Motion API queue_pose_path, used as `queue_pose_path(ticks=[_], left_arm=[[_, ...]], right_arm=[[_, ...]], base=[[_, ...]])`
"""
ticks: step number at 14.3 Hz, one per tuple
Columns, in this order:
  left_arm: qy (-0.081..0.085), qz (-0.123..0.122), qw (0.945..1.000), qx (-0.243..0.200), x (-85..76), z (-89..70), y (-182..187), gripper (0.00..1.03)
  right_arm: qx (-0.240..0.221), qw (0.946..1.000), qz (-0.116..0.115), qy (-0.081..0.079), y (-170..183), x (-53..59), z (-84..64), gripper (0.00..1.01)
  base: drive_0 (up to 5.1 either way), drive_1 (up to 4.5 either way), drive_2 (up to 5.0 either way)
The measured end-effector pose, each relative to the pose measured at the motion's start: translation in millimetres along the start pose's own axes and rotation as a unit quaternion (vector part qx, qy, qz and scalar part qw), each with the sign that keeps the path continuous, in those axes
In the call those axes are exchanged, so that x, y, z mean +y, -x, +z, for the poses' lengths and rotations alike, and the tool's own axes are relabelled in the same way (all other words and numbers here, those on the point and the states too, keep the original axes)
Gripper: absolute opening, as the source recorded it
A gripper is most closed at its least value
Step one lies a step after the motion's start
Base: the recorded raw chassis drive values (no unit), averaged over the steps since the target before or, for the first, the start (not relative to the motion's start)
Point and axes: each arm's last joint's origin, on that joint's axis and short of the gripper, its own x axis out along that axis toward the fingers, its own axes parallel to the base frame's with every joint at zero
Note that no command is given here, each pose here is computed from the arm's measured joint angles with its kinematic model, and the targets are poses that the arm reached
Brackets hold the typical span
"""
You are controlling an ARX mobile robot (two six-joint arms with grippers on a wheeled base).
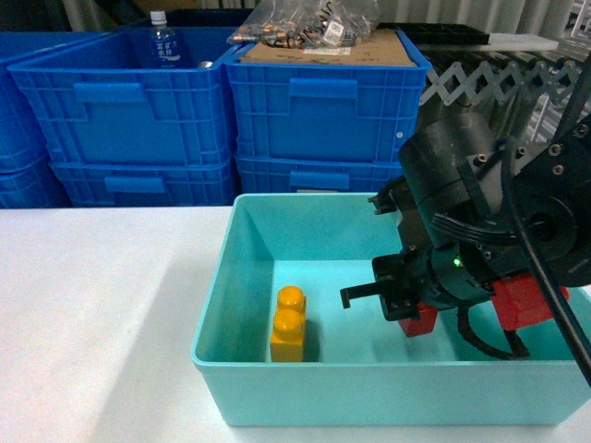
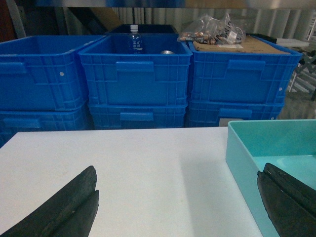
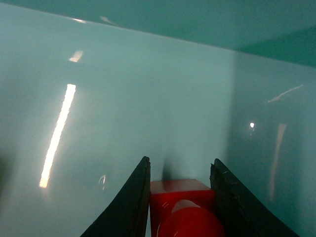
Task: Pick red block from blue box to shelf
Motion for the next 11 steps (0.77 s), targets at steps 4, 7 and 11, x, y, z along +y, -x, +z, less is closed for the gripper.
queue_pose_path(ticks=[4,7,11], left_arm=[[0.0,0.0,1.0,0.0,0.0,0.0,0,0.98],[0.0,0.0,1.0,0.0,0.0,0.0,0,0.98],[0.0,0.0,1.0,0.0,0.0,0.0,0,0.98]], right_arm=[[-0.096,0.9934,0.049,-0.039,78,-27.7,9.3,0.29],[-0.174,0.9806,0.06,-0.068,161,-62.0,-9.0,0.29],[-0.31,0.9498,-0.021,-0.041,241,-78.7,-86.4,0.29]], base=[[0.0,0.0,0.0],[0.0,0.0,0.0],[0.0,0.0,0.0]])
